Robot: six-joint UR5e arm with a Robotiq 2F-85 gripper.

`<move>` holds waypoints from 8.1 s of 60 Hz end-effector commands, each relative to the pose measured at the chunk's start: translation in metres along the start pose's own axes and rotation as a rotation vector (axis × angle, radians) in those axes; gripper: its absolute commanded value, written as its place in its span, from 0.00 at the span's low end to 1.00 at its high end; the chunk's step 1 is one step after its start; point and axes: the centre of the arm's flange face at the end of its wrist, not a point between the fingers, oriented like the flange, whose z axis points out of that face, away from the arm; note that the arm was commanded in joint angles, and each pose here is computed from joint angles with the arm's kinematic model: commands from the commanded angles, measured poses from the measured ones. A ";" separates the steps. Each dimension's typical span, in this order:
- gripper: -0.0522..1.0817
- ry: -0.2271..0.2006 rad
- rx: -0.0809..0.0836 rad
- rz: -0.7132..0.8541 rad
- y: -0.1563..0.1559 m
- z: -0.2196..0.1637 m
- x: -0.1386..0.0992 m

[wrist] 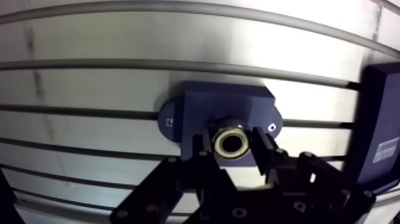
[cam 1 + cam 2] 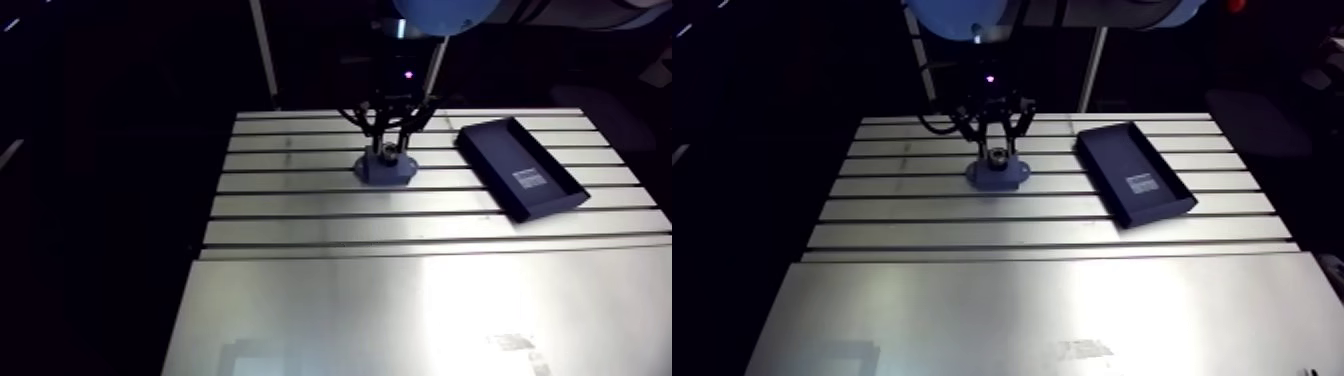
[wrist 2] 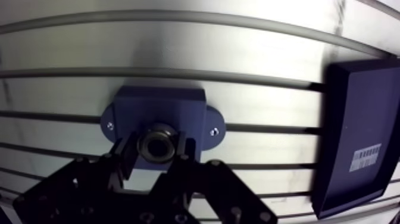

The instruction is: Pick up the bearing and press it into the housing until flush.

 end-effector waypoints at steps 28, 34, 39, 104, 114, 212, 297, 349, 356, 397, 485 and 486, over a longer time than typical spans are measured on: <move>0.65 -0.007 0.001 -0.008 0.000 0.003 -0.001; 0.65 -0.008 0.001 -0.008 0.000 0.004 -0.001; 0.65 -0.007 0.001 -0.008 0.000 0.004 -0.001; 0.65 -0.017 0.003 -0.009 0.000 0.009 -0.001; 0.65 -0.019 0.001 -0.015 0.001 0.010 -0.001; 0.65 -0.024 -0.003 -0.017 0.000 0.013 -0.001; 0.59 -0.023 -0.003 -0.024 -0.001 0.012 -0.001; 0.55 0.024 -0.007 -0.020 0.001 -0.018 -0.006; 0.68 0.028 -0.006 -0.019 0.001 -0.020 -0.005; 0.84 0.014 0.006 -0.003 -0.001 -0.012 -0.007; 0.95 0.001 0.029 0.015 0.004 -0.002 -0.008; 0.95 0.001 0.029 0.015 0.004 -0.002 -0.008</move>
